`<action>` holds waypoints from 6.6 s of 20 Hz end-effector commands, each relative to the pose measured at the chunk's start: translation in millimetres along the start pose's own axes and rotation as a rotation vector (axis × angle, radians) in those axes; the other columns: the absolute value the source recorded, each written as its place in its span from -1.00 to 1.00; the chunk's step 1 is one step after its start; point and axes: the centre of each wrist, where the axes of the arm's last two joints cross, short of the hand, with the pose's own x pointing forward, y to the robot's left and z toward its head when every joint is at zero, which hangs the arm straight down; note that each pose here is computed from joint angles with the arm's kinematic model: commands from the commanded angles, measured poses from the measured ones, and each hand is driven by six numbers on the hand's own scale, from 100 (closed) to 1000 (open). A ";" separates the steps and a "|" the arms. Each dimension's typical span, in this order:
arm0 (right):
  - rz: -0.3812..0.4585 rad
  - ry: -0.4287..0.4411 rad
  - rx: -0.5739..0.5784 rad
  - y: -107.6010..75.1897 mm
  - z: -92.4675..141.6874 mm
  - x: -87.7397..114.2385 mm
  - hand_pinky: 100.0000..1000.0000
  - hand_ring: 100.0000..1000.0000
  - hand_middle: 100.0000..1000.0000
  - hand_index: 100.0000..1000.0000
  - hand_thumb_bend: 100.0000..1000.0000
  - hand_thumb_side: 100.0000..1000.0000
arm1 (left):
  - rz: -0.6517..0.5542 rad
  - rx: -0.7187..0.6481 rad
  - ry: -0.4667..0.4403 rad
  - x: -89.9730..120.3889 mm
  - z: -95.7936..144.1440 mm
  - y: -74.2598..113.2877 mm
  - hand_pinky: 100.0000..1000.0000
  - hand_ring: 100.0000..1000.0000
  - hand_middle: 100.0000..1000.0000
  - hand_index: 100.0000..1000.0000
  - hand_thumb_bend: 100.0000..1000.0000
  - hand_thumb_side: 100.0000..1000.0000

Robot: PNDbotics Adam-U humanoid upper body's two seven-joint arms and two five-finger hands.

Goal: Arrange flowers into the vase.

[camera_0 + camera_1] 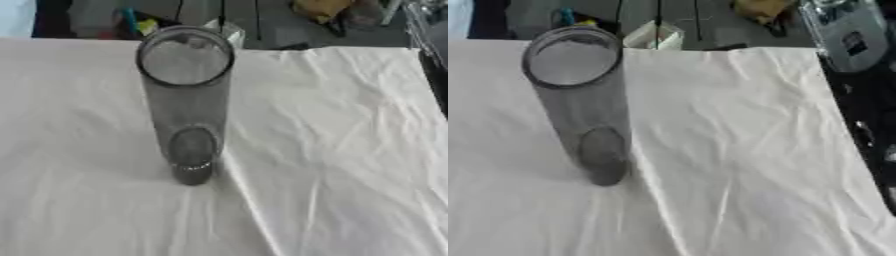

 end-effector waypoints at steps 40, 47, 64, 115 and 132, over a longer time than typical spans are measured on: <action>-0.687 0.167 0.011 36.1 2.3 140.1 -1.00 -1.00 -1.00 -1.00 -1.00 0.03 | 0.044 -0.044 -0.003 5.4 -5.5 -5.0 0.40 0.67 0.80 0.95 -1.00 1.00; -0.724 0.175 0.046 42.3 4.1 150.7 -1.00 -1.00 -1.00 -1.00 -1.00 0.03 | 0.055 -0.047 -0.002 5.6 -6.4 -6.3 0.40 0.67 0.80 0.95 -1.00 1.00; -0.789 0.245 0.141 63.6 19.0 161.8 -1.00 -1.00 -1.00 -1.00 -1.00 0.04 | 0.078 -0.048 0.000 5.8 -8.2 -9.2 0.41 0.67 0.80 0.95 -1.00 1.00; -0.900 0.320 0.218 71.2 46.8 143.6 -1.00 -1.00 -1.00 -1.00 -1.00 0.10 | 0.113 -0.037 -0.002 5.7 -9.9 -13.1 0.40 0.67 0.79 0.95 -1.00 1.00; -0.908 0.376 0.243 82.1 48.0 129.7 -1.00 -1.00 -1.00 -1.00 -1.00 0.14 | 0.117 -0.038 -0.004 5.7 -10.3 -14.5 0.40 0.67 0.78 0.95 -1.00 1.00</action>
